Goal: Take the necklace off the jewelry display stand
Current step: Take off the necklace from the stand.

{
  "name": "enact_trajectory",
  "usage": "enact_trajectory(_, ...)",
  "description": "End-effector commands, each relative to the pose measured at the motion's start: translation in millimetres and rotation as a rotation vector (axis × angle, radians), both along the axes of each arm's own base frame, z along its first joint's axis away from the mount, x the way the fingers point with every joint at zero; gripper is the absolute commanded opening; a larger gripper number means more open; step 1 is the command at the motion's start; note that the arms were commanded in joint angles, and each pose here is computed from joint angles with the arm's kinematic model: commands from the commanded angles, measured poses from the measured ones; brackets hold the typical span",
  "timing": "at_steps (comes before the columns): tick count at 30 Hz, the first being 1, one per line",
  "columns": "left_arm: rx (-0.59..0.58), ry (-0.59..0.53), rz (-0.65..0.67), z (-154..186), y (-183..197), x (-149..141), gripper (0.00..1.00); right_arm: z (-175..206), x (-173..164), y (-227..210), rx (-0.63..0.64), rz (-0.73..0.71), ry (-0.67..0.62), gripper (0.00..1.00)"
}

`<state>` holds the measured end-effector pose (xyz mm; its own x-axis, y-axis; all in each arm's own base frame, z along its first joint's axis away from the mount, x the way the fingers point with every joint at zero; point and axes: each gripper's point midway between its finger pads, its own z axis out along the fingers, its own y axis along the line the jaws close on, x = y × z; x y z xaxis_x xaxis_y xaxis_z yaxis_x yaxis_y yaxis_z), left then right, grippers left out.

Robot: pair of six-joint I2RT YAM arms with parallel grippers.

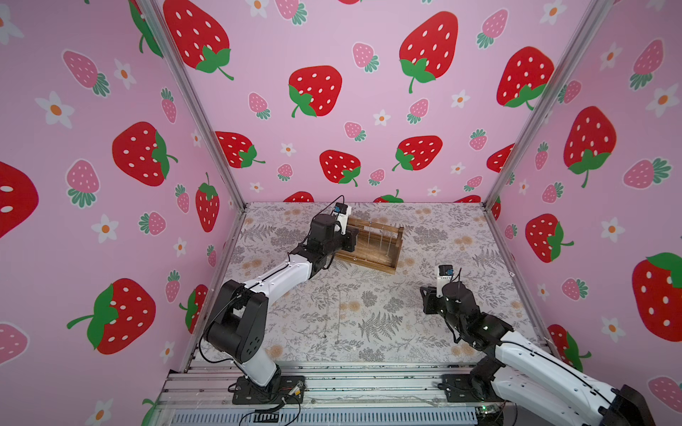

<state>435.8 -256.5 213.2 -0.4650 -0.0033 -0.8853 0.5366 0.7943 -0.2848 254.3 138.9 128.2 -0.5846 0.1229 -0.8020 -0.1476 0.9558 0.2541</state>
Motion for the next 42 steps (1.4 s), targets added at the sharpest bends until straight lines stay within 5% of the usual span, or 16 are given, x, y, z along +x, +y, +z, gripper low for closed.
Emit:
enact_trajectory(1,0.006,-0.014,-0.002,5.7,1.3,-5.1,0.11,3.6,2.3,0.4,0.006,0.001,-0.016,0.28)
enact_trajectory(21,0.02,0.024,-0.005,-15.6,-3.3,-4.0,0.11,4.0,1.7,0.3,0.007,0.002,-0.017,0.28)
enact_trajectory(35,0.046,0.04,0.019,-23.5,0.5,-3.3,0.28,4.9,1.5,0.3,0.009,0.003,-0.019,0.27)
enact_trajectory(42,0.048,0.041,0.022,-24.2,2.0,-3.7,0.18,4.4,1.7,0.2,0.008,0.002,-0.018,0.28)
